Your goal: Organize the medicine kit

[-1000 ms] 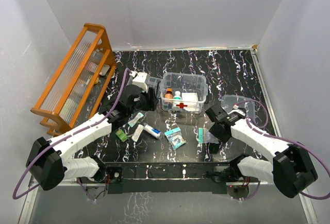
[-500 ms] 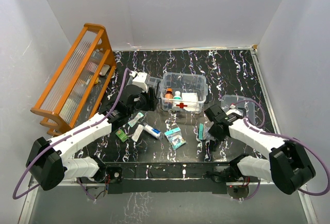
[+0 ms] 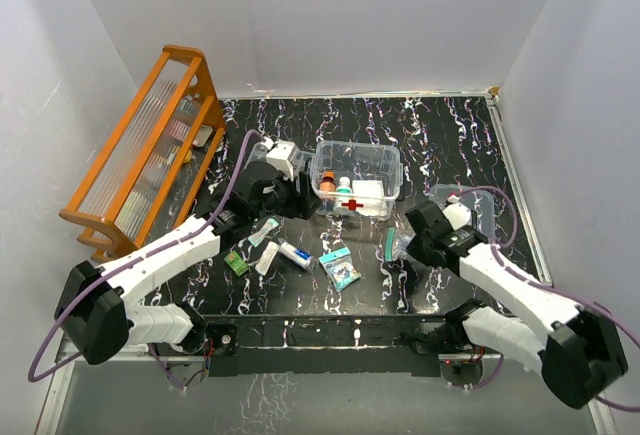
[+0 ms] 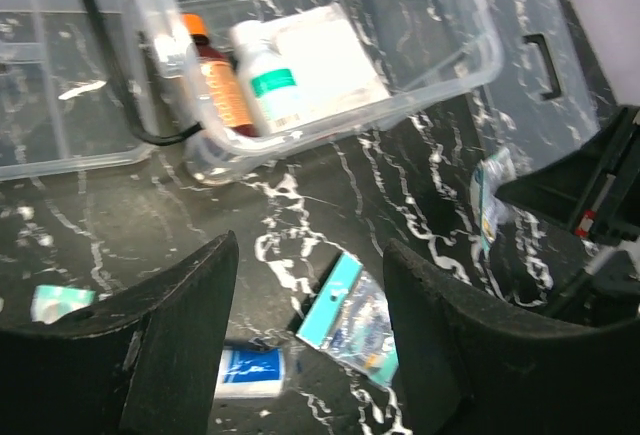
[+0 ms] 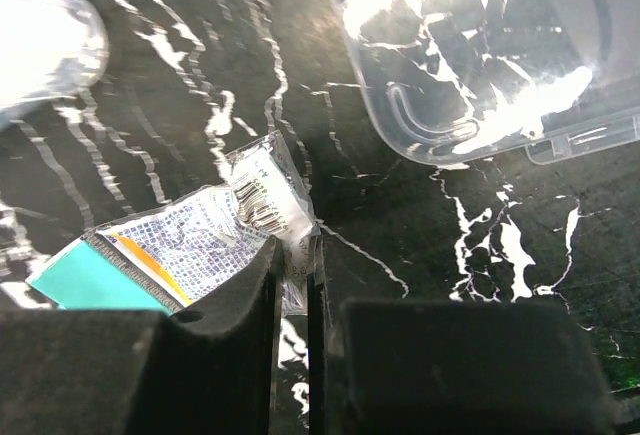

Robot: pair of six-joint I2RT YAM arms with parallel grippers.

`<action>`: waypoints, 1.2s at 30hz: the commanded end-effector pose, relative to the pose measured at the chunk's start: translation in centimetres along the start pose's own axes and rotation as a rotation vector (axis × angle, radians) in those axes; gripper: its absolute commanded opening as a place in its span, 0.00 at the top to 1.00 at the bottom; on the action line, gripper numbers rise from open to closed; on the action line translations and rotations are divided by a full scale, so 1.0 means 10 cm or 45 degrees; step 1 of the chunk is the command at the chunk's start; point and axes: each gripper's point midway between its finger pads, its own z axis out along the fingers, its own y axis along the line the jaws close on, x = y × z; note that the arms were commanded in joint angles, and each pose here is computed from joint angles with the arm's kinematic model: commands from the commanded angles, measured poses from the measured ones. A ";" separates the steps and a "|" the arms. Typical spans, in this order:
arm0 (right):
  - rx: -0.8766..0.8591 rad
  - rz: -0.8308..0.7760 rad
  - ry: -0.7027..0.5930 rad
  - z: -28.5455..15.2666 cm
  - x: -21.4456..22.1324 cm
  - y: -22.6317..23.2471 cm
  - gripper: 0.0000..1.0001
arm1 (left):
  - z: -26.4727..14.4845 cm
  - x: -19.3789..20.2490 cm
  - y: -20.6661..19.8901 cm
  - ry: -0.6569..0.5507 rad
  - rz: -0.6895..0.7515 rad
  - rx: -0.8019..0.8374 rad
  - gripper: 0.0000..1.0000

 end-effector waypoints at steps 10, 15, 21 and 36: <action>-0.607 0.240 -0.338 -1.18 -0.97 0.88 0.93 | -0.02 -0.58 -0.99 -0.102 -0.219 0.573 0.38; -0.869 -0.021 -0.482 -1.59 -1.22 1.33 0.93 | -0.07 -0.80 -1.19 -0.049 -0.256 0.634 0.37; -1.046 -0.510 -0.636 -1.79 -1.27 1.68 0.93 | -0.12 -1.01 -1.11 0.059 -0.275 0.519 0.33; -1.391 -1.072 -0.749 -1.91 -1.01 2.15 0.93 | -0.30 -0.81 -1.25 0.436 -0.320 0.848 0.41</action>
